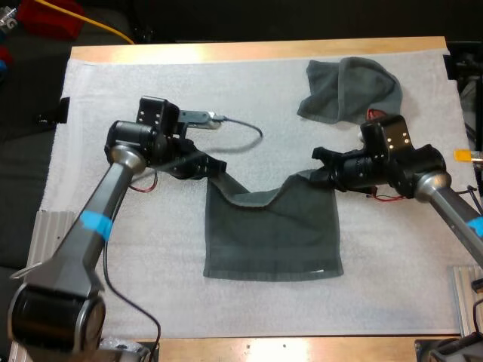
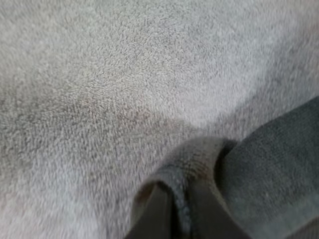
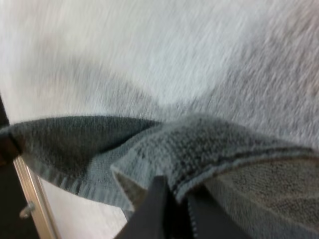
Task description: Pick towel from pile, fold and stack
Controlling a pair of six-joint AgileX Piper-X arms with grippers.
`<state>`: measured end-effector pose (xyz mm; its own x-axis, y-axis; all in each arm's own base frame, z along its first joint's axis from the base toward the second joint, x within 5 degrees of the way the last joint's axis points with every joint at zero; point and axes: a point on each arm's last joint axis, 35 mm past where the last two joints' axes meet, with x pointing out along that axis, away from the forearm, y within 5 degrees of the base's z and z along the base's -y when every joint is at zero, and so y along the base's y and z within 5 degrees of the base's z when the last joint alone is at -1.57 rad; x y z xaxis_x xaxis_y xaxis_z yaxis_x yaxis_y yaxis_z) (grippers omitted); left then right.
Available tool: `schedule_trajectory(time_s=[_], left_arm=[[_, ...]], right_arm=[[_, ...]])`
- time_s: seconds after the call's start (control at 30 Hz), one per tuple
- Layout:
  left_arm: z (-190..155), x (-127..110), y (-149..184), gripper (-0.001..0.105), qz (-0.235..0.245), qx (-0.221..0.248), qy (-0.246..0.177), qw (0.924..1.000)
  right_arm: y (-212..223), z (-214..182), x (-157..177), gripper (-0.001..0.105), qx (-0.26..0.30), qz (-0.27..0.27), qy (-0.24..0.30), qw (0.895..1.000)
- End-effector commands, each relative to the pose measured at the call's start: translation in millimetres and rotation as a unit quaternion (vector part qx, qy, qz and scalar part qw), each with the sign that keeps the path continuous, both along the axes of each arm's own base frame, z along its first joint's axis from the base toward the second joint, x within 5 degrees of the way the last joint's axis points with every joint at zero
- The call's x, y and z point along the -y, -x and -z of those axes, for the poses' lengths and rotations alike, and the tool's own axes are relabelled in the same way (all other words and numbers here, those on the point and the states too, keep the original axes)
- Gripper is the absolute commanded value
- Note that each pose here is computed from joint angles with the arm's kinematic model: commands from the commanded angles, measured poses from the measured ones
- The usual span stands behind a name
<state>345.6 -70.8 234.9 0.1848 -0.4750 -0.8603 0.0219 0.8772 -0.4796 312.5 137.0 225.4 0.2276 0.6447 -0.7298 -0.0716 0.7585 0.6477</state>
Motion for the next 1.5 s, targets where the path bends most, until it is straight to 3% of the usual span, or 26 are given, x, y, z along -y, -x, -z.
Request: schedule_trajectory(time_s=[0.0,0.17,0.4,0.6,0.7,0.83,0.87,1.0,1.2,1.47], left_arm=[[6,-3,-4,0.000,-0.016,-0.014,0.021,0.9996],[33,-19,-15,0.000,-0.060,-0.062,0.033,0.9957],[41,-33,-24,0.000,-0.095,-0.062,0.060,0.9917],[39,-37,-28,0.003,-0.097,-0.048,0.077,0.9912],[38,-37,-29,0.023,-0.092,-0.043,0.097,0.9901],[33,-36,-33,0.069,-0.083,-0.034,0.116,0.9891],[31,-36,-34,0.076,-0.081,-0.032,0.119,0.9891],[18,-35,-37,0.064,-0.067,-0.019,0.133,0.9888],[-15,-35,-25,0.063,-0.038,0.025,0.127,0.9909],[-68,-41,17,0.063,-0.008,0.076,0.041,0.9962]], right_arm=[[-4,1,0,0.001,-0.005,0.007,-0.014,1.000],[-15,15,-3,0.001,-0.016,0.033,-0.026,0.999],[-23,22,-1,0.001,0.003,0.094,0.017,0.995],[-26,20,-1,0.018,0.007,0.120,0.011,0.993],[-29,18,-3,0.038,0.022,0.119,0.001,0.993],[-32,12,-5,0.060,0.056,0.095,-0.016,0.994],[-32,9,-5,0.063,0.068,0.087,-0.016,0.994],[-27,-9,-3,0.064,0.135,0.038,0.002,0.990],[-9,-40,7,0.064,0.186,0.027,0.053,0.981],[30,-72,20,0.064,0.195,-0.030,0.097,0.976]])
